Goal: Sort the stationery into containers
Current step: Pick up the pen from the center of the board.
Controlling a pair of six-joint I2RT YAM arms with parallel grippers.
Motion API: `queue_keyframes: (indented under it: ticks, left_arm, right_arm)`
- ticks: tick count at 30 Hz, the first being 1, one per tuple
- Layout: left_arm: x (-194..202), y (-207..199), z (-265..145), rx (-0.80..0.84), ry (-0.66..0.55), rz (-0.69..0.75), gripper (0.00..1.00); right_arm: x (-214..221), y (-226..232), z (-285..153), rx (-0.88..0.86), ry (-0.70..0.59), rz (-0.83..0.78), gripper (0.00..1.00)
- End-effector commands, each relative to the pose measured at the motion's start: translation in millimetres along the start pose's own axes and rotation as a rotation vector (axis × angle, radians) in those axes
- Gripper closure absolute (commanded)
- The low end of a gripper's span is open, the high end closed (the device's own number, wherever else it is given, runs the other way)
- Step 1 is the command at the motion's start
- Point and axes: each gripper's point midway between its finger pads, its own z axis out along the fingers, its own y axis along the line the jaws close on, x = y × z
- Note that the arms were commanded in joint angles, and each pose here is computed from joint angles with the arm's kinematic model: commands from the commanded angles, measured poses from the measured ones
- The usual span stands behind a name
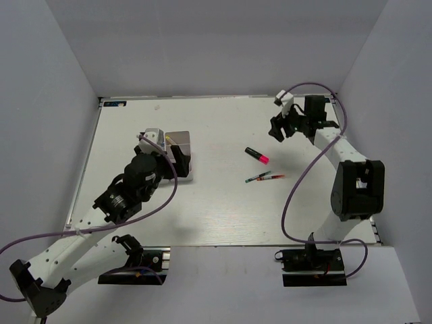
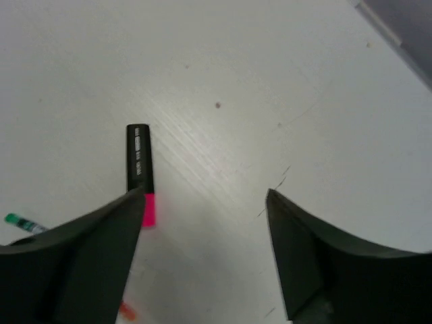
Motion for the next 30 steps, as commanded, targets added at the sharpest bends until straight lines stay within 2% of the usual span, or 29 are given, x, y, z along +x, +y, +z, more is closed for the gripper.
queue_keyframes:
  ticks: [1,2,4,6,7,11,14,19,30]
  left_arm:
    - [-3.2,-6.4,-16.1,0.087,0.004,0.055,0.00]
    - [-5.4,-7.2,-18.9,0.100,-0.004,0.066,0.00]
    - [4.3,-4.2,-22.6,0.113,0.013,0.082,0.00]
    - [5.2,-1.4,-30.2,0.128,0.001,0.088,0.00]
    - [8.0,0.9,-31.3,0.128,0.000,0.097,0.00]
    - [13.9,4.7,-36.8,0.139,-0.001,0.108,0.00]
    - [12.1,4.8,-41.7,0.152,-0.009,0.113,0.00]
    - [13.4,9.6,-43.5,0.143,-0.012,0.120,0.00]
    - [15.3,5.4,-44.5,0.171,-0.004,0.130,0.00]
  right_arm:
    - [-5.7,-5.7,22.7,-0.075,0.038,0.053,0.30]
    - [-25.6,-12.9,21.0,-0.077,0.025,0.038,0.37]
    - [-20.1,-12.6,38.3,-0.089,0.082,0.036,0.50]
    - [-2.3,-9.5,50.3,-0.087,0.155,0.050,0.51]
    - [-10.4,-14.4,52.1,-0.070,0.149,0.041,0.51]
    - [-15.7,-21.0,65.9,-0.040,0.161,0.012,0.37]
    - [4.9,4.6,77.0,-0.139,0.268,0.009,0.30]
    - [17.5,20.2,88.9,-0.166,0.317,-0.027,0.26]
    - [54.3,54.3,103.3,-0.219,0.478,-0.075,0.27]
